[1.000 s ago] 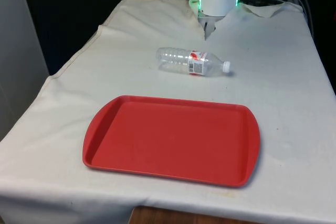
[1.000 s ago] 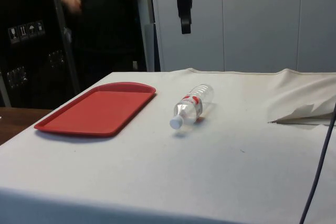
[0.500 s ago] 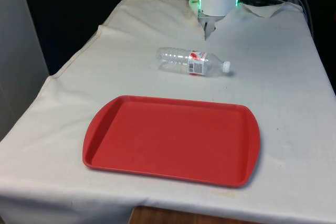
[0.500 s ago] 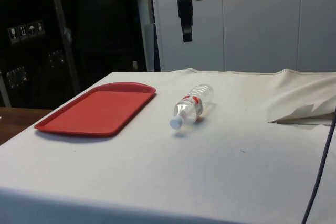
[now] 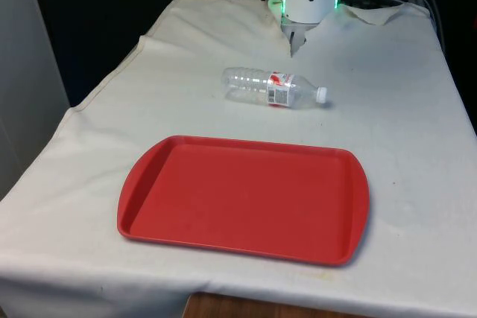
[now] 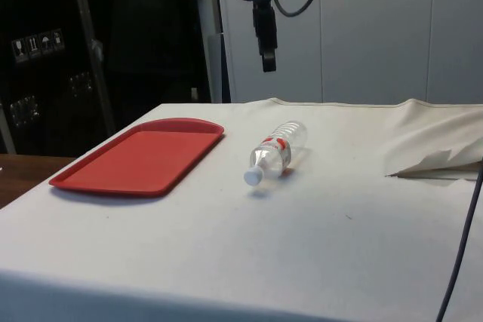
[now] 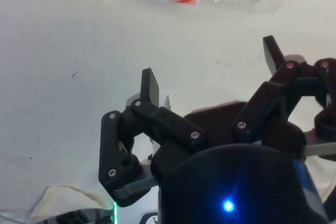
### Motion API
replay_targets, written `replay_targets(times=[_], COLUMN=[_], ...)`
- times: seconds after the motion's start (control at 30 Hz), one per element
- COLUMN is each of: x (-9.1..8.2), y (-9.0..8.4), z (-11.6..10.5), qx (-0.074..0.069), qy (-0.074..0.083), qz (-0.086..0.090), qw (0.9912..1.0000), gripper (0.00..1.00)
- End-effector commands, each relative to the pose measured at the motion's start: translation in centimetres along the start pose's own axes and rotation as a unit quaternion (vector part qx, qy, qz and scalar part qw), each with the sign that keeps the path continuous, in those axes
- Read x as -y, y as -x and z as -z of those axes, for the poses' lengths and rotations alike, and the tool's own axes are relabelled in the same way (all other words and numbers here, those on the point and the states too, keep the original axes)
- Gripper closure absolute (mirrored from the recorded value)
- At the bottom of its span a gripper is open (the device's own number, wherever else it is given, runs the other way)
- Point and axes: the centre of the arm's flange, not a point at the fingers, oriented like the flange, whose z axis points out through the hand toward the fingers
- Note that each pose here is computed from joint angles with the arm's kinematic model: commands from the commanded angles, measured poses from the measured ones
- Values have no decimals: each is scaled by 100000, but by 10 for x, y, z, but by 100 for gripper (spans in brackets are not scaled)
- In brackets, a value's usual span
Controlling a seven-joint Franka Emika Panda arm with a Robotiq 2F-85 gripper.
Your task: Place the bottle upright on the tray.
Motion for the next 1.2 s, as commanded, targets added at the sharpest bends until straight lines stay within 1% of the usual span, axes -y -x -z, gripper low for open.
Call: replay_targets(times=[0.0, 0.1, 0.13, 0.17, 0.4, 0.43, 0.47, 0.7, 0.73, 0.77, 0.8, 0.9, 1.07, 1.1, 1.13, 1.17], x=[1, 2, 2, 3, 3, 3, 3, 3, 3, 3, 3, 2, 1, 2, 1, 1], y=[-1, -2, -2, -3, -3, -4, -4, -3, -3, -3, -3, -2, -1, -2, -1, 0], z=[-1, -5, -4, -6, -15, -14, -16, -22, -22, -21, -22, -23, -23, -23, -23, -23], qx=[-237, -54, 210, -41, 323, 576, 386, 977, 1041, 1242, 1119, 1353, 1531, 1627, 1552, 1577], qy=[553, 762, 334, 852, 1274, 848, 1323, 1710, 1756, 1343, 1844, 2044, 2194, 1831, 2259, 2311], qz=[381, 836, 606, 1018, 2088, 1749, 2223, 3718, 3898, 3565, 4154, 4955, 5860, 5637, 6031, 6212], qw=[99997, 99994, 99997, 99991, 99970, 99979, 99966, 99911, 99903, 99920, 99890, 99847, 99792, 99811, 99780, 99768], gripper=[0, 0, 0, 0, 0, 0, 0, 0, 0, 0, 0, 0, 0, 0, 0, 0])
